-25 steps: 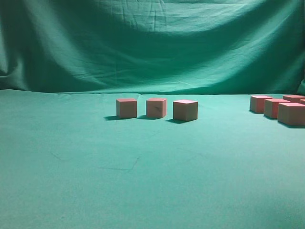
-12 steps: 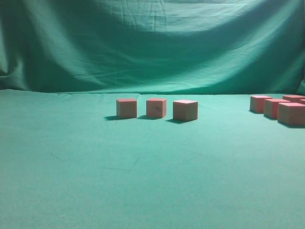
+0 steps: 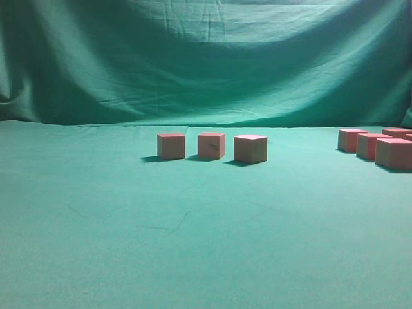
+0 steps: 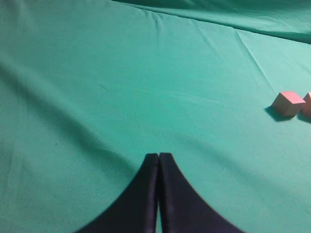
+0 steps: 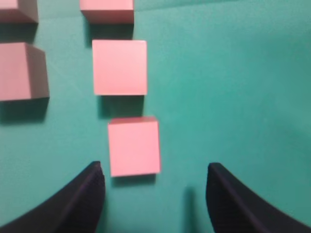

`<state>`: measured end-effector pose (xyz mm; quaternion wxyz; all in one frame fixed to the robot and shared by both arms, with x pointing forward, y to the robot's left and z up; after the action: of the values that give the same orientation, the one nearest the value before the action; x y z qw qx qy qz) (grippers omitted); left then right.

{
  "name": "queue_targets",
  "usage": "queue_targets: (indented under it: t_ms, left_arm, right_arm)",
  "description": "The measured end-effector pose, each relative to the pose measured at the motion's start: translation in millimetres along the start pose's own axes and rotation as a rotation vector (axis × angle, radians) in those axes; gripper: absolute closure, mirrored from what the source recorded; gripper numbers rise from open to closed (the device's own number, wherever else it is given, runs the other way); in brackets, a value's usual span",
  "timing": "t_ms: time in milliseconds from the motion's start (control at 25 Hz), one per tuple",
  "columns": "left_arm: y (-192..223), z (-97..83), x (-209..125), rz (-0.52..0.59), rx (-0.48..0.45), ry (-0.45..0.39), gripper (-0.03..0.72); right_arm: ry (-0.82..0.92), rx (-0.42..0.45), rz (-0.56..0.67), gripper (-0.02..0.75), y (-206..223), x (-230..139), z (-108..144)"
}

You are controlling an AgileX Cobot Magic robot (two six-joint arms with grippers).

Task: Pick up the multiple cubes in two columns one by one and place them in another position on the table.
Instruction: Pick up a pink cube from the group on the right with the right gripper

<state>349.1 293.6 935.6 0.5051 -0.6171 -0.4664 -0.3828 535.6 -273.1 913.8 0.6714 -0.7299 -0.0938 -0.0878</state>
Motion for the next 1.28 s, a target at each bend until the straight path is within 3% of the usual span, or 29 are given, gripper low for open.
queue_targets:
  t_ms: [560, 680, 1000, 1080, 1280]
  left_arm:
    - [0, 0.0, 0, 0.0, 0.0, 0.0, 0.688]
    - [0, 0.0, 0, 0.0, 0.0, 0.0, 0.688]
    - [0, 0.0, 0, 0.0, 0.0, 0.0, 0.688]
    - [0, 0.0, 0, 0.0, 0.0, 0.0, 0.688]
    - [0, 0.0, 0, 0.0, 0.0, 0.0, 0.688]
  right_arm:
    - [0.004, 0.027, 0.03, 0.318, 40, 5, 10]
    - [0.004, 0.025, 0.037, 0.472, 40, 4, 10]
    - [0.012, 0.024, 0.106, 0.47, 6, 13, 14]
    - [-0.034, 0.043, 0.083, 0.47, -15, 18, 28]
    - [-0.204, 0.147, 0.011, 0.47, -63, 23, 100]
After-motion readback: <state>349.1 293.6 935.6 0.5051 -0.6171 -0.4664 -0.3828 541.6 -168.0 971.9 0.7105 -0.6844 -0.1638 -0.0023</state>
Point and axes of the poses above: a point on each arm's last joint axis where the gripper is mounted, y pointing out along that axis toward the gripper, z along the wrist's bending axis when the last joint is at zero, x = y × z, the point moved 6 cm from there along y, pointing out along that axis toward the gripper
